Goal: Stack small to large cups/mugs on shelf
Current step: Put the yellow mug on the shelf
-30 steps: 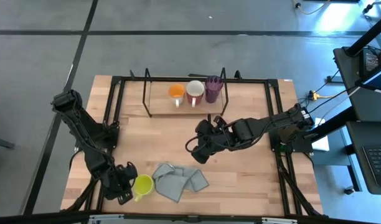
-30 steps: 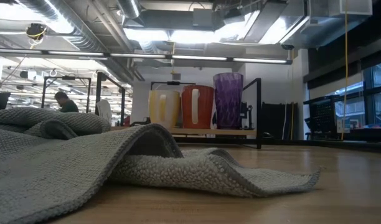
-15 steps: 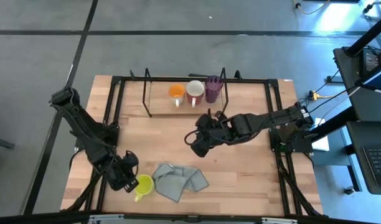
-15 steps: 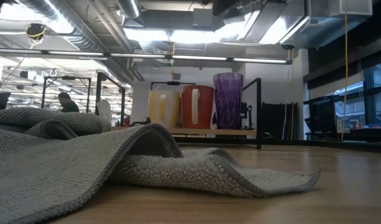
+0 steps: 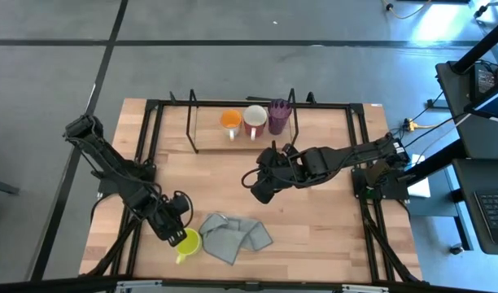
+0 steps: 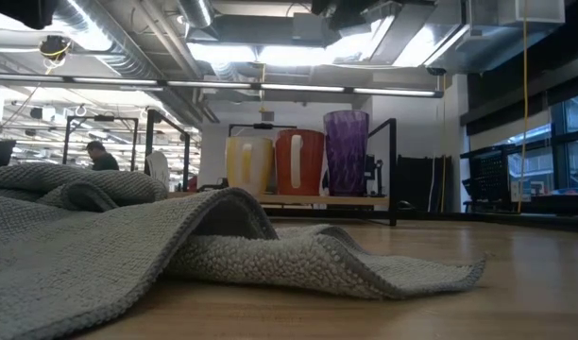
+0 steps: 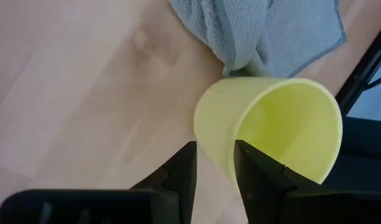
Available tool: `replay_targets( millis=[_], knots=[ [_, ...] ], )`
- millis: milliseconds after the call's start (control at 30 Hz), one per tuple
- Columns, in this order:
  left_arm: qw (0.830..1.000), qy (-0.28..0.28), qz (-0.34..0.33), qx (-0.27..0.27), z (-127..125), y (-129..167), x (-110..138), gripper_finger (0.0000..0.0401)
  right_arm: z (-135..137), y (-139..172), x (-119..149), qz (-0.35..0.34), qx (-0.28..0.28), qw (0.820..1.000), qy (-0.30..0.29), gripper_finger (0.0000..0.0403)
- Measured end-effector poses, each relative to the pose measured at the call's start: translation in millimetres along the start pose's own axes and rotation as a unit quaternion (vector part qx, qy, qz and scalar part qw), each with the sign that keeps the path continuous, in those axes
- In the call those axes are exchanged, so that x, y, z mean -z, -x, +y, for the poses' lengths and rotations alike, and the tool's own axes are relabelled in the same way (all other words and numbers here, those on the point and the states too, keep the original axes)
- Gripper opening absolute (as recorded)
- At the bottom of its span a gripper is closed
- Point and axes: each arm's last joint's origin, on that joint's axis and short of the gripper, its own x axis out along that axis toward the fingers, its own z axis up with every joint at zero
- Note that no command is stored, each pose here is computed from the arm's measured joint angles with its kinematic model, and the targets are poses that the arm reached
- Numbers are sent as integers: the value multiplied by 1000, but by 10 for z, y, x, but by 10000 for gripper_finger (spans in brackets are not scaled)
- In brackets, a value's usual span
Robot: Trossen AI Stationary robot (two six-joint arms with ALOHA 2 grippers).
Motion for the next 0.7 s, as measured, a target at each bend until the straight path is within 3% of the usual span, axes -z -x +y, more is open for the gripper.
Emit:
replay_targets(
  millis=[367, 700],
  knots=[
    [999, -25, -4, 28, -53, 0, -18, 101, -22, 3, 20, 9, 9, 1000, 5, 188],
    [998, -62, 18, 20, -16, -156, 16, 101, -23, 3, 24, 14, 7, 1000, 4, 188]
  ],
)
